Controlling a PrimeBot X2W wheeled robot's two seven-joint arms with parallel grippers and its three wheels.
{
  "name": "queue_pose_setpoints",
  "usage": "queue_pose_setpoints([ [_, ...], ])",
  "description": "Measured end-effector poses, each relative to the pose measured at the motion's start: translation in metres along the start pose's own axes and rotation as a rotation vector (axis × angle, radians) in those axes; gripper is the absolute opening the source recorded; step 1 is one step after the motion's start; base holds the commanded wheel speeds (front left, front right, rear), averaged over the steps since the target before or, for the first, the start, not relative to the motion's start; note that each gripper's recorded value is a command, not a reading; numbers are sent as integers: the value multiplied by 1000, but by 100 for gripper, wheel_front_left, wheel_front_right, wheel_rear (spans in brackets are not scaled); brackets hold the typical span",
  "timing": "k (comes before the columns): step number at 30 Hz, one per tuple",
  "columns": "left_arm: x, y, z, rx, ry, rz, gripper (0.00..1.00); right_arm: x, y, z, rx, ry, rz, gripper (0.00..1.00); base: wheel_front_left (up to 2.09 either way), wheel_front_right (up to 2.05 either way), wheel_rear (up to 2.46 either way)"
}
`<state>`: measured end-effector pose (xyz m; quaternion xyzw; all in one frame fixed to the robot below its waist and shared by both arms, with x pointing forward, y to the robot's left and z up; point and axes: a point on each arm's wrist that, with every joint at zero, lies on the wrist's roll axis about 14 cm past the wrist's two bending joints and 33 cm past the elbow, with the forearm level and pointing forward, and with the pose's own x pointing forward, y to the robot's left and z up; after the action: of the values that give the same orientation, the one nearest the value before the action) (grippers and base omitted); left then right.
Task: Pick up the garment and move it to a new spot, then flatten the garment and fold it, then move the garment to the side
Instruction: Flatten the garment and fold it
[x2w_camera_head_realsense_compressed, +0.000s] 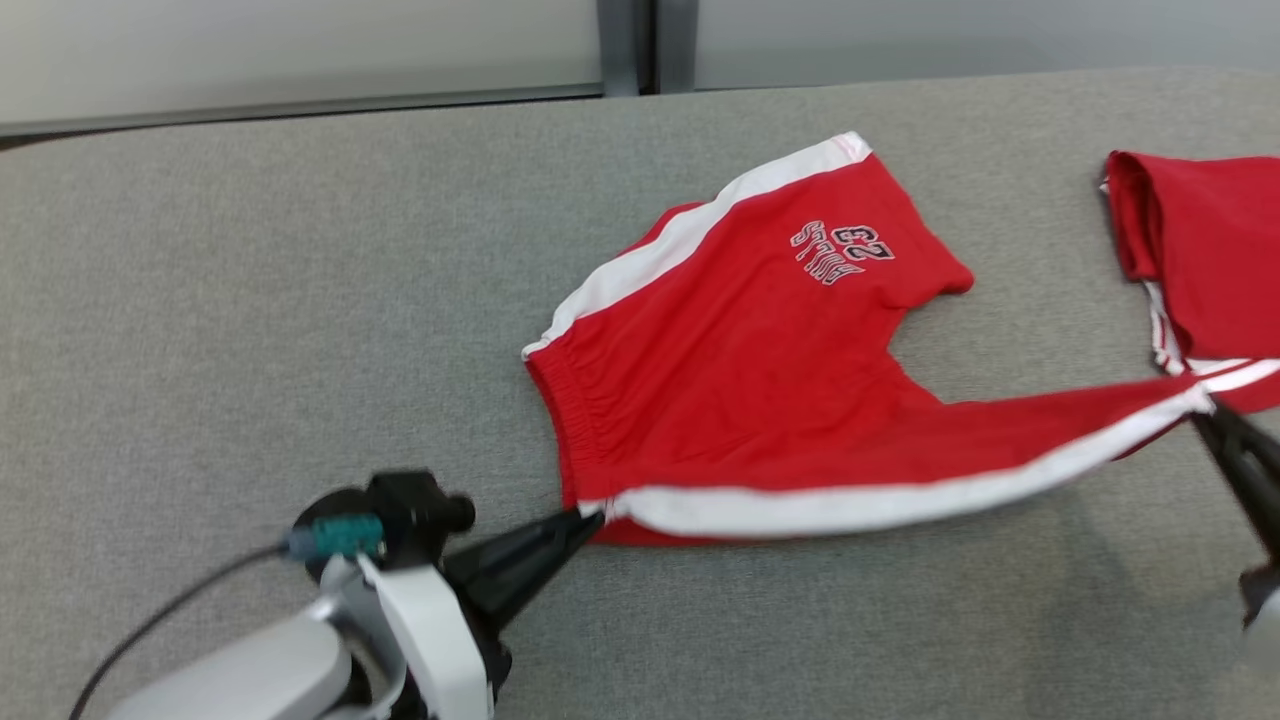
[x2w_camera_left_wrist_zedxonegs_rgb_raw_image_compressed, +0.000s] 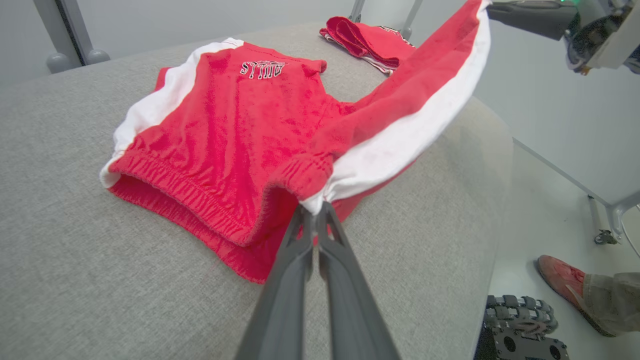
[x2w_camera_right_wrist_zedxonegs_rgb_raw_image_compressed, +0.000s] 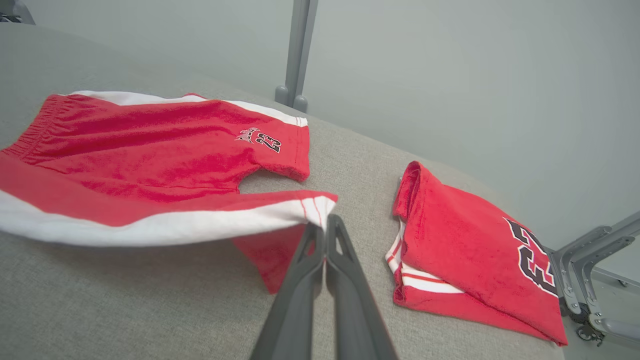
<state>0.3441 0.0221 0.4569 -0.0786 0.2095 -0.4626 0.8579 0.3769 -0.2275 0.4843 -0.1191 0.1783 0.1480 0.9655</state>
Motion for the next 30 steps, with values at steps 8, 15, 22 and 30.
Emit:
queue_pose_setpoints([
  [8,18,53,34,-187,-86,73,0,71,-35,22,21,89,48,0,0,0,0],
  [15,24,105,37,-311,-92,163,0,135,-28,34,10,148,144,0,0,0,0],
  [22,29,141,28,-363,-59,225,0,194,-13,41,-38,201,217,0,0,0,0],
  [30,33,155,21,-378,-37,248,0,231,-8,48,-109,230,239,0,0,0,0],
])
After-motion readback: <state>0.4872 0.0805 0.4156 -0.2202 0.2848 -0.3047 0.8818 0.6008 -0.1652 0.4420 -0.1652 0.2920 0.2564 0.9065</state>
